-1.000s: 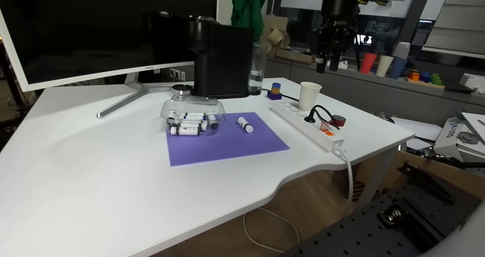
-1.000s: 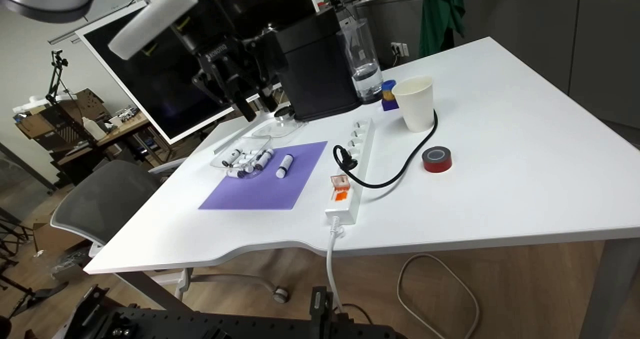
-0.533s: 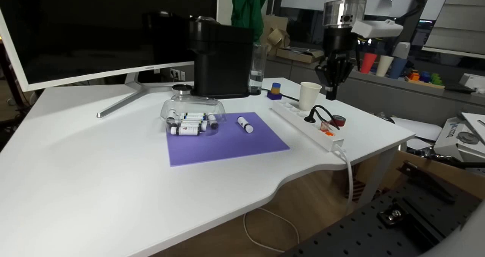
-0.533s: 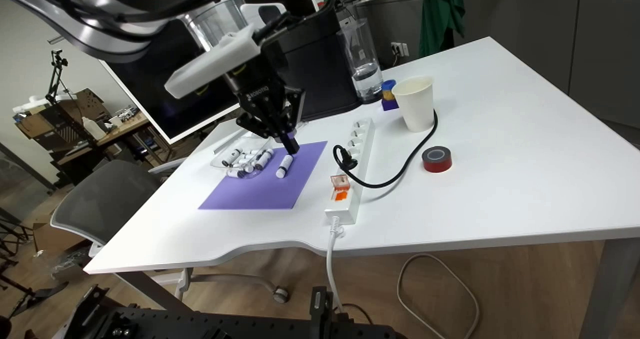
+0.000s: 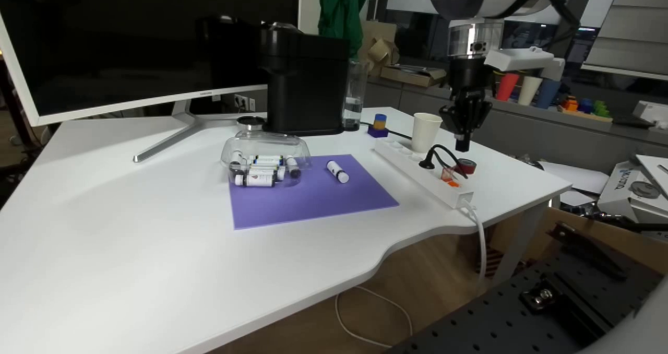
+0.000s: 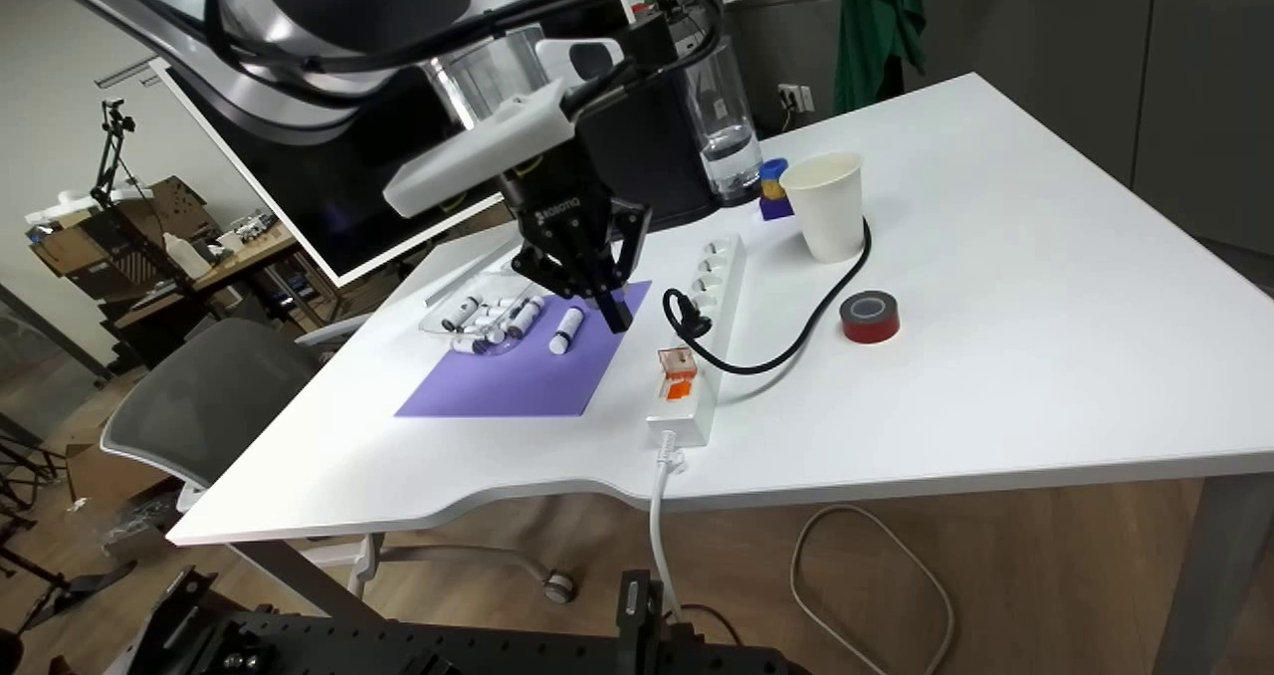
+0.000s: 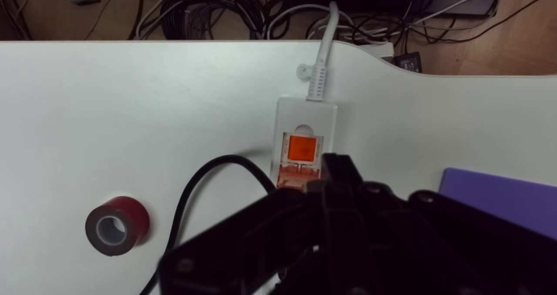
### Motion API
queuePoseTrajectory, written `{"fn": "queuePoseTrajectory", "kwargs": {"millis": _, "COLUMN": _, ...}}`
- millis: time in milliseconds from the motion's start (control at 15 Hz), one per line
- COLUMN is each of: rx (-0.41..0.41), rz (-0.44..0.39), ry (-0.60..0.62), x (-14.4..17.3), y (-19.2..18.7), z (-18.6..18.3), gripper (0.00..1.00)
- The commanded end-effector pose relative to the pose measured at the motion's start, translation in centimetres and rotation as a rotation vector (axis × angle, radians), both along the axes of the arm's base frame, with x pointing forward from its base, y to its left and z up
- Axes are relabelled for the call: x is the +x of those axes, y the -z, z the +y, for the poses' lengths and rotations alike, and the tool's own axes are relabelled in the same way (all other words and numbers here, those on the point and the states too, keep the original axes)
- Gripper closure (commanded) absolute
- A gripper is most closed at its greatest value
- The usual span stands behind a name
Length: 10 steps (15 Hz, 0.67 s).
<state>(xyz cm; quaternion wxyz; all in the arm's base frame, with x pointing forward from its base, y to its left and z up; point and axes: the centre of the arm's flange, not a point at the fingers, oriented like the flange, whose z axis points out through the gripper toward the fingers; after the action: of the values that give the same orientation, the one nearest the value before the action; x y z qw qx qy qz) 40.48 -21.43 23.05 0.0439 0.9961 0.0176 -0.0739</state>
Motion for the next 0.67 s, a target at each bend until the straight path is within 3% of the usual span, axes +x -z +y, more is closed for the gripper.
{"fn": "queuePoseTrajectory", "kwargs": {"millis": 0, "rx": 0.002, "rz": -0.021, "ry": 0.005, "x": 0.1, "y": 0.1, "z": -0.1, "gripper": 1.0}}
{"fn": "queuePoseTrajectory", "kwargs": {"millis": 600, "rx": 0.015, "rz": -0.02, "ry": 0.045, "x": 1.0, "y": 3.4, "z": -1.1, "gripper": 1.0}}
